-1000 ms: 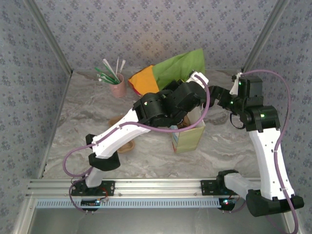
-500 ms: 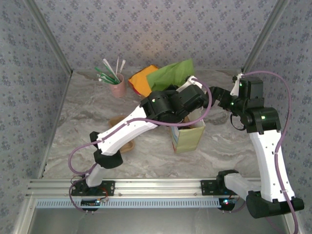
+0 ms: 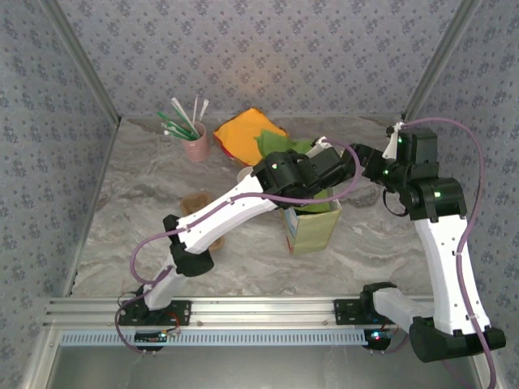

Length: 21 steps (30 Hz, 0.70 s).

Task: Pack the takeout coffee

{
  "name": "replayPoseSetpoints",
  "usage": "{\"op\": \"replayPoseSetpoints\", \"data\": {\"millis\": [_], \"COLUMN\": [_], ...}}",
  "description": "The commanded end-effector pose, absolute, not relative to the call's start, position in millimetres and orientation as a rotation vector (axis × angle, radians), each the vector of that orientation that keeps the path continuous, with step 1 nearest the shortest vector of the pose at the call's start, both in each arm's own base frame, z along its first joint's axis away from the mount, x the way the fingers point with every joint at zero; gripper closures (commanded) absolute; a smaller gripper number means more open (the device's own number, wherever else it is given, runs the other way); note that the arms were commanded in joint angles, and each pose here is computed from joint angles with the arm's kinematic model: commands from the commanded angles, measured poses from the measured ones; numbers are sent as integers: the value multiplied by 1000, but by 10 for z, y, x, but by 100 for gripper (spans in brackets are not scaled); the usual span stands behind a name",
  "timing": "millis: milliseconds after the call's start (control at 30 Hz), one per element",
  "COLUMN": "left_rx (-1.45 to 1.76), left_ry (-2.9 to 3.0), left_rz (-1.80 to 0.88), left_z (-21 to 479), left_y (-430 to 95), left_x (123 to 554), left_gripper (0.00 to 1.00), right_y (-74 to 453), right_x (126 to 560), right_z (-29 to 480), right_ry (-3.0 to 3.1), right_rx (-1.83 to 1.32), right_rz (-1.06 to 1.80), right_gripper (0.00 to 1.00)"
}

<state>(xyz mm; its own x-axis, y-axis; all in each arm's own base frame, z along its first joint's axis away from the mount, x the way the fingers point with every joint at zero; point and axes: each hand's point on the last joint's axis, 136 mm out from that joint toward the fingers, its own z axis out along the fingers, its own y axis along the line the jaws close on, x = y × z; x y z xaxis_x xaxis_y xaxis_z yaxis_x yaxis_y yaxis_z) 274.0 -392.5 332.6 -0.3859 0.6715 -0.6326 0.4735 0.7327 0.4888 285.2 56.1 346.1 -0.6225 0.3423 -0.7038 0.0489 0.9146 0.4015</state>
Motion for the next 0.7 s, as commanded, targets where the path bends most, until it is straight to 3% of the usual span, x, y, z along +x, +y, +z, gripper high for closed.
{"op": "replayPoseSetpoints", "data": {"millis": [0,67,167,333,467,600,667], "left_rx": [845,834,820,761,723,664,609], "left_ry": [2067,2060,2045,2042,2036,2065,2085], "left_rz": [169,128,89,-17,-77,-96,-84], "left_z": [3452,3513,3616,3812,3937,3974,3996], "left_y": [-3959,-3986,-3986,-3943,-3894,-3742,-3591], "left_x": [2682,2670,2666,2698,2748,2879,2985], "left_gripper": [42,30,28,14,12,0,0], "right_y": [561,565,562,562,557,549,520], "right_x": [2869,2879,2897,2922,2939,2957,2967], "right_z": [3441,3438,3435,3425,3413,3393,3371], "right_ry": [2220,2221,2219,2221,2223,2230,2237], "right_rx": [282,283,285,286,291,295,309], "right_rz": [445,447,446,447,445,441,431], "right_gripper": [0,0,0,0,0,0,0]}}
